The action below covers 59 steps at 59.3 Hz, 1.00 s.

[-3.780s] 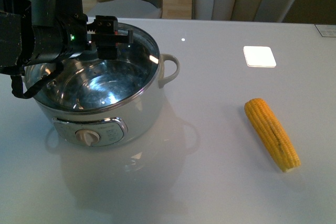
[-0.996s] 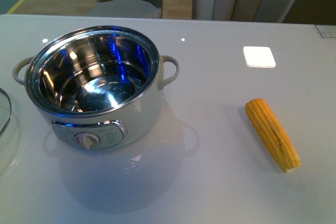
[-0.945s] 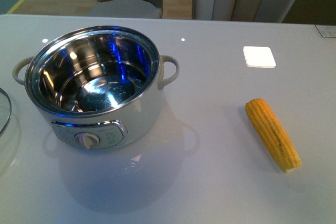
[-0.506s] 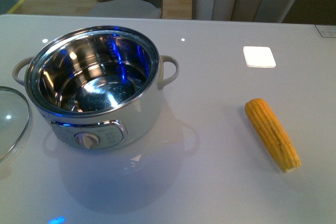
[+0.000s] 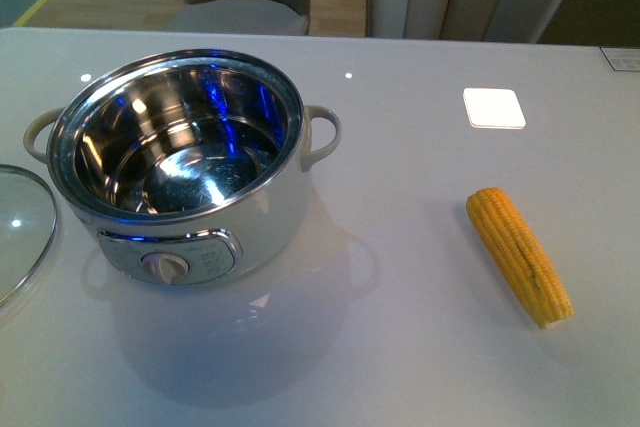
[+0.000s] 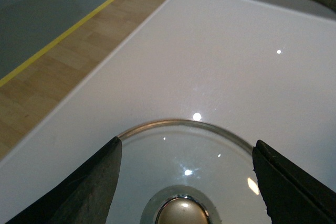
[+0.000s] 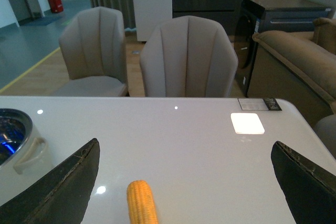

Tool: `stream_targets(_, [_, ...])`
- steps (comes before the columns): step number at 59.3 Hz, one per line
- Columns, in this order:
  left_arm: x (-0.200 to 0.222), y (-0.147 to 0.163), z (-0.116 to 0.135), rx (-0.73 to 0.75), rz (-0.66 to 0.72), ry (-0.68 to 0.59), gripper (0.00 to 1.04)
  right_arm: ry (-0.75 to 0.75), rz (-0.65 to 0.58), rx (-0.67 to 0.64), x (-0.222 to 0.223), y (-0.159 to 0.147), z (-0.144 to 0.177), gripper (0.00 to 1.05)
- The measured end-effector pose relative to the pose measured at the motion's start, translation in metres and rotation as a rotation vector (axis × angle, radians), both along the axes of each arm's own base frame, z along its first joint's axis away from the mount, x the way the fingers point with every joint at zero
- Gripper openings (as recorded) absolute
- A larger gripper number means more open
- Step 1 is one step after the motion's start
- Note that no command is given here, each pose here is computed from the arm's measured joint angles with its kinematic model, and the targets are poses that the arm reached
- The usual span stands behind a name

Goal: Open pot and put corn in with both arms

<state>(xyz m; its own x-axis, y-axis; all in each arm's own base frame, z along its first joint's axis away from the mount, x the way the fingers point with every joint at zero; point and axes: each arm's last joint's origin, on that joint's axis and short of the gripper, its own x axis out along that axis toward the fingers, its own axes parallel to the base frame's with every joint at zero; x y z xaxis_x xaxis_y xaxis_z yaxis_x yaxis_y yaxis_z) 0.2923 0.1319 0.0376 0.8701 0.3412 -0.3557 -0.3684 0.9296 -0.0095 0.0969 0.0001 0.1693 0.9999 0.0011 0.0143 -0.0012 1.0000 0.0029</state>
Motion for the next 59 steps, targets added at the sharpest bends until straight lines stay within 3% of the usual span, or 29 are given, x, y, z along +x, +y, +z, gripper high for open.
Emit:
stream_targets(18, [-0.054,-0.035,0.087,-0.034,-0.094,-0.122,0.96,0.0,0.0,0.0,0.0,0.0,0.0,0.96])
stream_targets(25, [-0.073,-0.046,0.109,-0.021,-0.112,-0.182,0.98,0.0,0.0,0.0,0.0,0.0,0.0,0.96])
stream_targets(32, [-0.074,-0.046,0.114,-0.017,-0.121,-0.206,0.97,0.0,0.0,0.0,0.0,0.0,0.0,0.96])
stream_targets(39, [-0.085,-0.061,0.112,0.038,-0.332,-0.33,0.77,0.0,0.0,0.0,0.0,0.0,0.0,0.96])
stream_targets(59, [-0.121,-0.1,0.124,0.061,-0.361,-0.343,0.16,0.0,0.0,0.0,0.0,0.0,0.0,0.96])
